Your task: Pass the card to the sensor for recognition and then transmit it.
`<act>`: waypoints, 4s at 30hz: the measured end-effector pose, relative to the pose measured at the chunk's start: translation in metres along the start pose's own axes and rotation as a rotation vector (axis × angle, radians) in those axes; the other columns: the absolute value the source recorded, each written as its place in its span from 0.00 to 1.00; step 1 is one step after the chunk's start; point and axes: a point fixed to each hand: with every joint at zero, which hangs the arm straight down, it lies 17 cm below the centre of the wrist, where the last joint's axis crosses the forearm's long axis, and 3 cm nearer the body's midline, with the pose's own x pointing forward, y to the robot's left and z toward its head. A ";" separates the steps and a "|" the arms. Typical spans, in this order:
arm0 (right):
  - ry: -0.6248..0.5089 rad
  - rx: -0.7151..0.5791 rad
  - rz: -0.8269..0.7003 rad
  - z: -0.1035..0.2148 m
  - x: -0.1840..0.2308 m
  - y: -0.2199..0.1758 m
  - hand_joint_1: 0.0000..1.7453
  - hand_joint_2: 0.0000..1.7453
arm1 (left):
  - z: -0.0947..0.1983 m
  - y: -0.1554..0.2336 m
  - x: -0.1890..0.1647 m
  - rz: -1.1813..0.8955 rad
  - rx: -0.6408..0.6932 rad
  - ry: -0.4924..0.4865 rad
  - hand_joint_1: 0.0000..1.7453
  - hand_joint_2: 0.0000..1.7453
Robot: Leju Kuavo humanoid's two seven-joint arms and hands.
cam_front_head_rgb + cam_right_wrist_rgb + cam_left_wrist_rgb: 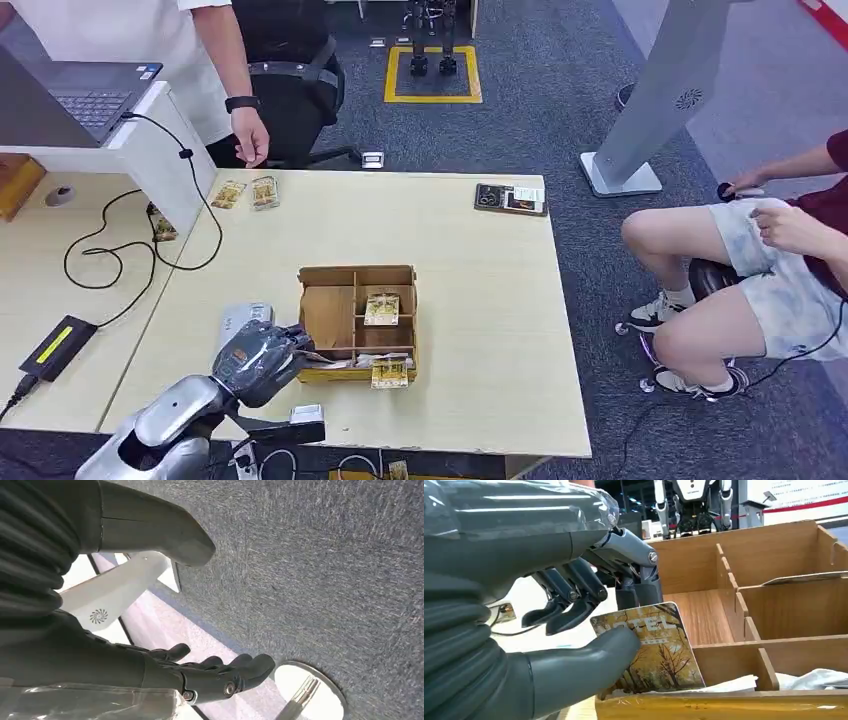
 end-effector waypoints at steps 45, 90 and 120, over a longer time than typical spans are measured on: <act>-0.026 0.016 0.008 0.011 0.020 0.011 0.00 1.00 | -0.048 0.222 0.038 0.105 0.868 0.168 1.00 1.00; -0.038 0.010 0.048 0.018 0.026 0.017 0.00 1.00 | -0.101 0.210 -0.016 0.233 0.824 0.375 0.00 1.00; -0.023 -0.010 0.035 0.015 0.010 0.011 0.00 1.00 | -0.005 0.201 -0.144 0.269 0.927 0.602 0.00 1.00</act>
